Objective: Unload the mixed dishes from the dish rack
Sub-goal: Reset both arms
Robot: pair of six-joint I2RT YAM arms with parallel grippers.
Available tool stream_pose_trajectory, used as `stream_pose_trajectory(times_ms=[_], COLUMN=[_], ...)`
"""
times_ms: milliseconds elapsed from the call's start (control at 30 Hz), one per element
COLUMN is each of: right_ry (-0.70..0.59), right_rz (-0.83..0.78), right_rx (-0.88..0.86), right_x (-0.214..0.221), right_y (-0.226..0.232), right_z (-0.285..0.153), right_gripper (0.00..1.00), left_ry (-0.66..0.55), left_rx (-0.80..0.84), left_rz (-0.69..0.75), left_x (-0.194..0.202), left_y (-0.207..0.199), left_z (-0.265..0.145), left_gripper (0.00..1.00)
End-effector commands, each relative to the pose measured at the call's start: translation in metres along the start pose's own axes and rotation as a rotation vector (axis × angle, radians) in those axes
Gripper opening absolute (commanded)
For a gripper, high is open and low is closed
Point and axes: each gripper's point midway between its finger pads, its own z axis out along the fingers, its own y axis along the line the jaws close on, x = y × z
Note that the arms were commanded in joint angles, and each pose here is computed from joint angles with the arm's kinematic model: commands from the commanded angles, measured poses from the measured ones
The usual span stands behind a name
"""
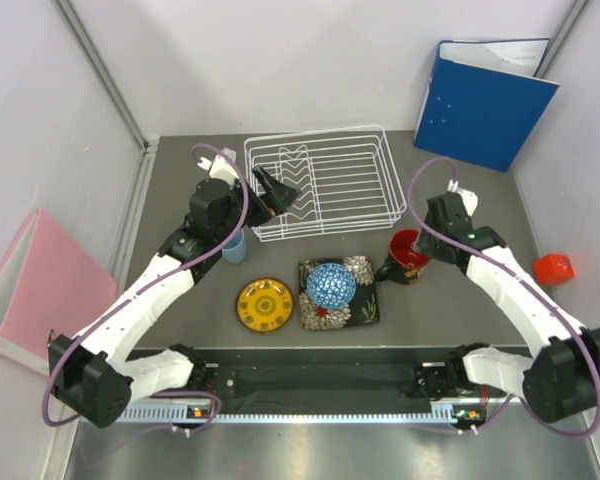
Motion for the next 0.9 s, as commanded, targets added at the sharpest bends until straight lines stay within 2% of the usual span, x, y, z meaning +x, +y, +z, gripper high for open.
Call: stream_pose_trajectory(times_ms=[0,100,167,200,267,333,367,433,600,733,867], right_ry=[-0.214,-0.396,-0.515,-0.577,-0.632,-0.654,-0.662,-0.693,-0.775,-0.807,-0.821], right_rz=[0.061,0.12,0.127,0.105,0.081,0.067,0.063,0.047,0.05,0.051,0.053], right_rx=[-0.092,-0.228,-0.353,-0.416,-0.524,-0.564,-0.573,-0.603,-0.606,-0.674,-0.715], right_x=[-0.065,-0.106,-0.128,-0.133,-0.134,-0.127,-0.126,-0.121,-0.124,-0.128,-0.129], right_y=[0.008,0.017,0.03,0.033,0.047,0.05,0.051,0.057,0.065,0.097,0.117], right_z=[-0.063,-0.118,-0.148,-0.167,-0.177,-0.18,-0.18,-0.18,-0.183,-0.195,-0.2], right_gripper=[0.46,0.46,0.48,0.58,0.75,0.81,0.9,1.0,1.0,1.0,1.0], left_ry=[-0.04,-0.092,-0.063,-0.101,-0.047,-0.057,-0.017,0.0,0.013,0.059,0.069], left_rx=[0.006,-0.072,-0.122,-0.162,-0.256,-0.332,-0.379,-0.398,-0.428,-0.487,-0.524], left_rz=[0.048,0.102,0.182,0.209,0.293,0.347,0.378,0.411,0.474,0.522,0.6], left_x=[-0.012,-0.025,-0.018,-0.029,-0.014,-0.015,-0.006,0.002,0.024,0.042,0.04], left_y=[-0.009,-0.002,0.003,0.002,0.016,0.02,0.03,0.031,0.035,0.037,0.029], left_z=[0.0,0.0,0.001,0.0,0.003,0.002,0.003,0.003,0.004,0.013,0.018], left_gripper=[0.99,0.99,0.99,0.99,0.99,0.99,0.99,0.99,0.99,0.99,0.99])
